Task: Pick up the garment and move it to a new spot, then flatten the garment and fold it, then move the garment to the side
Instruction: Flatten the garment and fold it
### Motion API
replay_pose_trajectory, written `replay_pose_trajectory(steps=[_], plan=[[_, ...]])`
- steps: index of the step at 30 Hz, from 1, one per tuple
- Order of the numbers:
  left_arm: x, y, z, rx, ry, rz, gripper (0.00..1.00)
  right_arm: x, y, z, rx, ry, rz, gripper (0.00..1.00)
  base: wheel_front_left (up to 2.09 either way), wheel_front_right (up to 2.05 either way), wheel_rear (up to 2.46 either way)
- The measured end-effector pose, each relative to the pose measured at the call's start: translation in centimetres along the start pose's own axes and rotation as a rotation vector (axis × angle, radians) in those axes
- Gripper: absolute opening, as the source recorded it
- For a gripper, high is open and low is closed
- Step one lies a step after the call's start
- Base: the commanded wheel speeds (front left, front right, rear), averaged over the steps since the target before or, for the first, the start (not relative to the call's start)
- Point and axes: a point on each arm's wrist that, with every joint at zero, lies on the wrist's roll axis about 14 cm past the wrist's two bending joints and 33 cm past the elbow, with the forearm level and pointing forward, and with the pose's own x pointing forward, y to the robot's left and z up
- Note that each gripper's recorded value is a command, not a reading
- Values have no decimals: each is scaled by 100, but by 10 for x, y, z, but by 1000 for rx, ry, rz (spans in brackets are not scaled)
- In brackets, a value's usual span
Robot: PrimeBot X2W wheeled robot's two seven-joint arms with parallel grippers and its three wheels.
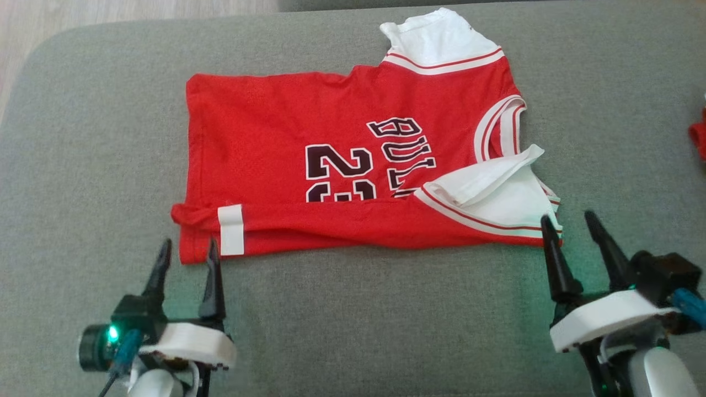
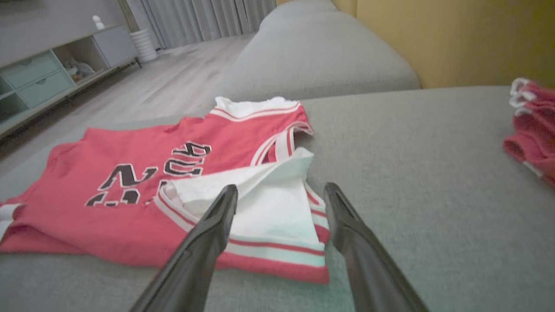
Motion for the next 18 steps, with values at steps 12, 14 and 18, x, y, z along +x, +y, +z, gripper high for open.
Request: replay_pose_trajectory(steps=[12, 14, 18], plan=[[15, -3, -64, -123, 305, -59, 100, 23, -23, -67, 22, 257, -41, 100, 0, 0, 0], [15, -6, -70, -151, 351, -72, 100, 26, -21, -76, 41, 304, -37, 100, 0, 0, 0], [19, -8, -70, -169, 392, -97, 0, 31, -18, -82, 72, 346, -23, 100, 0, 0, 0]])
